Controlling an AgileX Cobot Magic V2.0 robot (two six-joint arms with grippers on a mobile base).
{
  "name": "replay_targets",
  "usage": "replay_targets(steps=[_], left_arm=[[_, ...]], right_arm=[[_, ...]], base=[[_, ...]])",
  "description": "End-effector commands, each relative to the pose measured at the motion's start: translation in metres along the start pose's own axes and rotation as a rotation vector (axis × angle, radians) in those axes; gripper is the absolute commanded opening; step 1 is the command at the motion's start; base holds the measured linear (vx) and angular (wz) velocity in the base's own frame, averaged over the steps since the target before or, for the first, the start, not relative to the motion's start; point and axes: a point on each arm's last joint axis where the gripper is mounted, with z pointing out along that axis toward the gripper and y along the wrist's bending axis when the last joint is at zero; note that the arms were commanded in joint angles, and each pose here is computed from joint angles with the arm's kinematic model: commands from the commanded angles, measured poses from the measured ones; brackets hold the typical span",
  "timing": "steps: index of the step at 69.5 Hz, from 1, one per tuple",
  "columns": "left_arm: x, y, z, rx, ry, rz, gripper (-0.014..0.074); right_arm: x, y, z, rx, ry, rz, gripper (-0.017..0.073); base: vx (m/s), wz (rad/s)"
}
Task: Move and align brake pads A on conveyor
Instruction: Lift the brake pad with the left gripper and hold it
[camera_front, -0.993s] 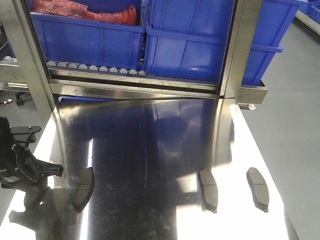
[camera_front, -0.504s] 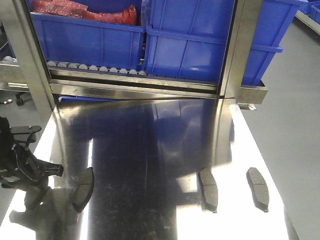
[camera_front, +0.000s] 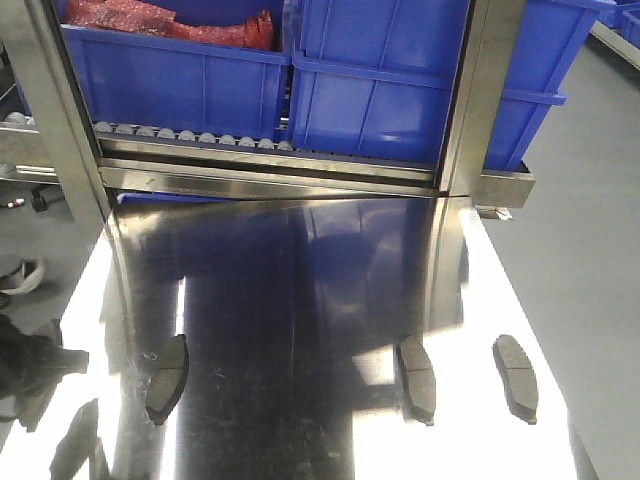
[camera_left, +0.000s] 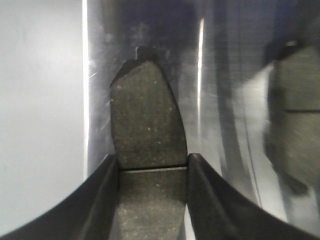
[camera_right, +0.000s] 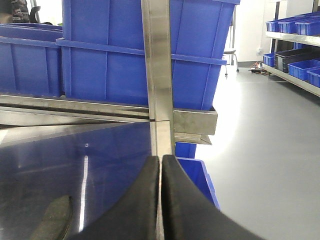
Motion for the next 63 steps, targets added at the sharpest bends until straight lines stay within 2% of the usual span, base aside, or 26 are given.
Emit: replay_targets(steps=[1,25,47,63], left_arm=[[-0.001,-0.002,-0.032,0.026,-0.163,-0.002,0.0146],[0.056,0.004,-0.09,0.044,-0.375,0.056,0.0146],[0.095,0.008,-0.123,0.071,-0.717,0.059,0.0146],[0.1,0.009,-0.124,0.072,-0.766,0.061,0.0146]], right_arm=[[-0.005,0.0,-0.001,0.004,-0.077,-0.004,-0.0006],[-0.005,0.0,-0.001,0.004,-0.077,-0.004,-0.0006],[-0.005,0.0,-0.001,0.004,-0.077,-0.004,-0.0006],[-0.005,0.0,-0.001,0.004,-0.077,-0.004,-0.0006]], base=[[0.0,0.0],[0.0,0.0],[0.0,0.0],[0.0,0.0]])
